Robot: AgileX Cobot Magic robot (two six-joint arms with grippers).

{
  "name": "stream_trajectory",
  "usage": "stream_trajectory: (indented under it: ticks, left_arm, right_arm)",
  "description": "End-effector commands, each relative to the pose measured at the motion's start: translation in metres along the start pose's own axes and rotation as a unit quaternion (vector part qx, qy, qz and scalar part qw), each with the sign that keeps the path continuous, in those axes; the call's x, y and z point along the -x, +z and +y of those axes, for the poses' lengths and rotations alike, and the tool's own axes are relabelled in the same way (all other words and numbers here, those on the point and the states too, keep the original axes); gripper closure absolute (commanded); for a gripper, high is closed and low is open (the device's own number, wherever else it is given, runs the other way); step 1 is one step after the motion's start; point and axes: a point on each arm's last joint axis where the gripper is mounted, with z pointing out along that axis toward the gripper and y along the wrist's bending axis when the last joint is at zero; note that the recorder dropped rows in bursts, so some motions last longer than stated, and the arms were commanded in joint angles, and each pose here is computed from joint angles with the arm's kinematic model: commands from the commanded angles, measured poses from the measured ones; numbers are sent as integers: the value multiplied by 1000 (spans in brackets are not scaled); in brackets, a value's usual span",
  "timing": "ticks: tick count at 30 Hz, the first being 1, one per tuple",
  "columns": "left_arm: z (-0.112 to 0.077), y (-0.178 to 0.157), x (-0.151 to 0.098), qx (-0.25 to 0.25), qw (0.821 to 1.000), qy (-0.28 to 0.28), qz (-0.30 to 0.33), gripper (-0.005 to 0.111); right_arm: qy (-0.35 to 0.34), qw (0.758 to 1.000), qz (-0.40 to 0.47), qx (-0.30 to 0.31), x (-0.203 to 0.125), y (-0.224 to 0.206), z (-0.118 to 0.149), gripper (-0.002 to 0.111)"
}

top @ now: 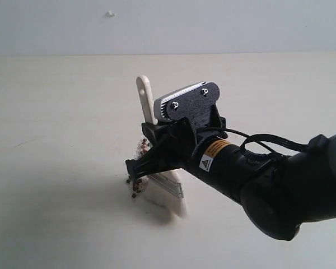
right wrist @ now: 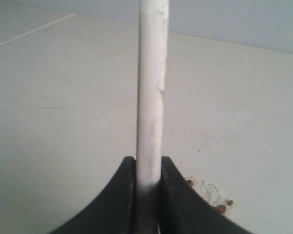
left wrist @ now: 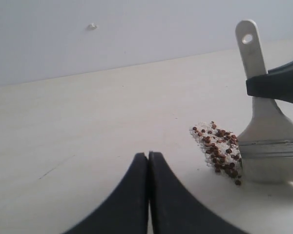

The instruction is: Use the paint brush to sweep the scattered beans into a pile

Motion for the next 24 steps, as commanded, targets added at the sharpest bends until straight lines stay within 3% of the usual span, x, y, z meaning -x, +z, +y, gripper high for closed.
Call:
stream_trajectory:
  ticks: [1, 10, 17, 24]
  left_arm:
    - [0, 0, -1, -1, 1000, 3, 0, 107]
    - [0, 0, -1, -1, 1000, 3, 0, 107]
    - [0, 0, -1, -1, 1000, 3, 0, 107]
    - [0, 0, -1, -1, 1000, 3, 0, 107]
  right_arm:
    - [-23, 999, -20, 32, 6, -2, 4, 108]
    - [-24, 994, -27, 99, 14, -8, 17, 108]
    - [-14, 991, -51, 120, 41, -27, 22, 108]
    - [5, 989, -76, 129, 38, -21, 23, 108]
